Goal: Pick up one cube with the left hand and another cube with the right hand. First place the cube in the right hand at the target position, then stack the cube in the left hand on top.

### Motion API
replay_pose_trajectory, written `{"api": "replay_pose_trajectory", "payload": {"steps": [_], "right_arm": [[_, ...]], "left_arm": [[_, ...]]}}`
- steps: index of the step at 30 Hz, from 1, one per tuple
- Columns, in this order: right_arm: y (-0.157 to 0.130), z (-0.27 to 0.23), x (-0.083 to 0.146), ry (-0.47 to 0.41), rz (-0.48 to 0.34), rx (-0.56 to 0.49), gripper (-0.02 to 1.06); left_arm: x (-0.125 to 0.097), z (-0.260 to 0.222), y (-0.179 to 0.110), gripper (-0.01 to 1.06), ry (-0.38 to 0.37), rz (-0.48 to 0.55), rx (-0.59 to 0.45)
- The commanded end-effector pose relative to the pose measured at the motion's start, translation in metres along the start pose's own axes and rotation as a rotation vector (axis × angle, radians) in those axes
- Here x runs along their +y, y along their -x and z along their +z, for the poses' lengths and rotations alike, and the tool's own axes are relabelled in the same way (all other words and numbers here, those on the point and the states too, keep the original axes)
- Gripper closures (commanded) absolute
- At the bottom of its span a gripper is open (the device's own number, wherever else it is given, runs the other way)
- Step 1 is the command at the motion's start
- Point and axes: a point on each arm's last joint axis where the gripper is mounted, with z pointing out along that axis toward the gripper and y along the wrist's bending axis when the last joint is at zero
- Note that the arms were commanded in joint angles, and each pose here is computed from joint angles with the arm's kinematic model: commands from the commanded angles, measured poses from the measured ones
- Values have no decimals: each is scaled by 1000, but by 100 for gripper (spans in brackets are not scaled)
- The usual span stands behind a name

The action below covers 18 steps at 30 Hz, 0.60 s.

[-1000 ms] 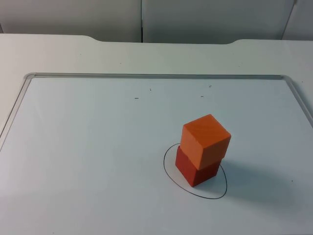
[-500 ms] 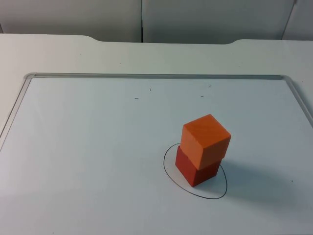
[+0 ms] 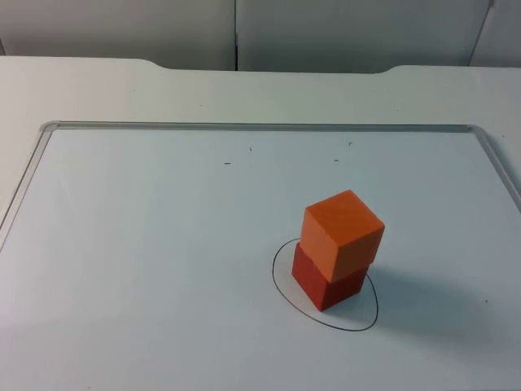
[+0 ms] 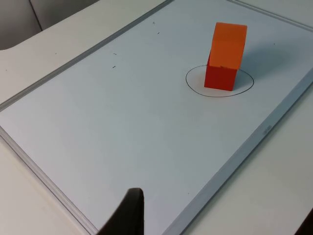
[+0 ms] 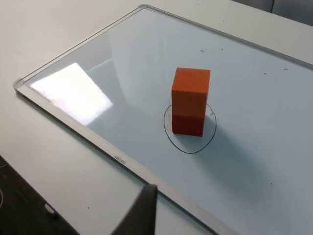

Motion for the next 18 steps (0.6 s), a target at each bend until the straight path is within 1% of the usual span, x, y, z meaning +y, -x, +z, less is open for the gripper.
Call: {"api": "replay_pose_trajectory", "payload": {"steps": [1,2,3,18], "right_arm": [[-1,1,0,-2,-1,-2,3],[-1,1,0,-2,-1,-2,3],[-1,1,0,-2,-1,-2,0],[-1,1,0,1,-2,-4,0]], "left_arm": [[0,-1,1,0,3,-2,-23],[0,-1,1,0,3,-2,-23],[0,-1,1,0,3,-2,-23],[0,-1,1,0,3,-2,-23]]}}
